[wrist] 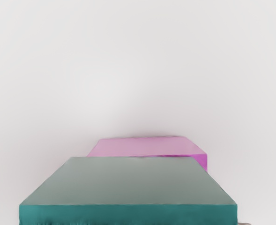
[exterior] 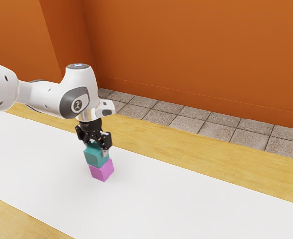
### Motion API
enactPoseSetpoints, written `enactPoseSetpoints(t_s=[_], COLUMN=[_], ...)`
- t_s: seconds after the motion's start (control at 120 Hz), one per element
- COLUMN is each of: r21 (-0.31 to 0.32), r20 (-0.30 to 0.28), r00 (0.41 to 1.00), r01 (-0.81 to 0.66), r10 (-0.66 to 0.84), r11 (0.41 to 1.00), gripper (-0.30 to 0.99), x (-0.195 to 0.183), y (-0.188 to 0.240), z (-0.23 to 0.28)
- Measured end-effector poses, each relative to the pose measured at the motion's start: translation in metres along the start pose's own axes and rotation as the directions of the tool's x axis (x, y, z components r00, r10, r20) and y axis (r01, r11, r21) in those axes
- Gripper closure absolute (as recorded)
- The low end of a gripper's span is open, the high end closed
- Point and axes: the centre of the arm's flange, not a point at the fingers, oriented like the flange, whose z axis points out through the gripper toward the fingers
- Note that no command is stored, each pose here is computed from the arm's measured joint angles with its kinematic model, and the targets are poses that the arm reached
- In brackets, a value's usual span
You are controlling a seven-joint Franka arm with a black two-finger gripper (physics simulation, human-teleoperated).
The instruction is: Pick up the blue block with one arm, and put the blue block on the pink block with one arm
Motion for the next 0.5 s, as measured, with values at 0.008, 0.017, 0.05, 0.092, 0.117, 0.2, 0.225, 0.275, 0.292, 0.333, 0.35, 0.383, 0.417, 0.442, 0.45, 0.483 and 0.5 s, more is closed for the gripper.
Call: enactPoseSetpoints(t_s=[0.008, 0.017, 0.05, 0.092, 0.117, 0.2, 0.225, 0.275, 0.292, 0.333, 0.35, 0.383, 0.417, 0.442, 0.45, 0.483, 0.5], r21=[0.000, -0.001, -0.004, -0.006, -0.006, -0.010, -0.012, -0.014, -0.015, -0.015, -0.015, -0.017, -0.025, -0.033, -0.035, -0.044, -0.047], r20=[0.000, 0.000, 0.001, -0.007, -0.019, -0.061, -0.066, -0.073, -0.076, -0.083, -0.093, -0.120, -0.131, -0.133, -0.132, -0.133, -0.138], r00=[1.000, 1.000, 1.000, 1.000, 1.000, 0.998, 0.998, 0.997, 0.997, 0.996, 0.995, 0.992, 0.991, 0.991, 0.991, 0.990, 0.989], r01=[0.000, 0.000, 0.001, 0.000, 0.001, 0.012, 0.014, 0.019, 0.020, 0.023, 0.024, 0.025, 0.027, 0.029, 0.031, 0.038, 0.044], r10=[0.000, 0.000, -0.001, 0.000, -0.001, -0.013, -0.015, -0.020, -0.021, -0.025, -0.026, -0.027, -0.031, -0.034, -0.035, -0.044, -0.050], r11=[1.000, 1.000, 1.000, 1.000, 1.000, 1.000, 1.000, 1.000, 1.000, 1.000, 1.000, 1.000, 0.999, 0.999, 0.999, 0.998, 0.998], gripper=[0.16, 0.15, 0.13, 0.11, 0.10, 0.06, 0.06, 0.05, 0.04, 0.03, 0.03, 0.03, 0.02, 0.02, 0.02, 0.02, 0.02], x=[0.000, 0.000, 0.000, 0.002, 0.004, -0.003, -0.006, -0.014, -0.017, -0.024, -0.025, -0.026, -0.029, -0.033, -0.034, -0.039, -0.040], y=[0.000, 0.000, 0.000, 0.000, 0.000, 0.001, 0.002, 0.003, 0.003, 0.004, 0.004, 0.004, 0.005, 0.004, 0.003, -0.002, -0.006], z=[0.000, 0.000, 0.000, -0.006, -0.016, -0.066, -0.077, -0.097, -0.104, -0.122, -0.134, -0.165, -0.188, -0.201, -0.205, -0.219, -0.230])
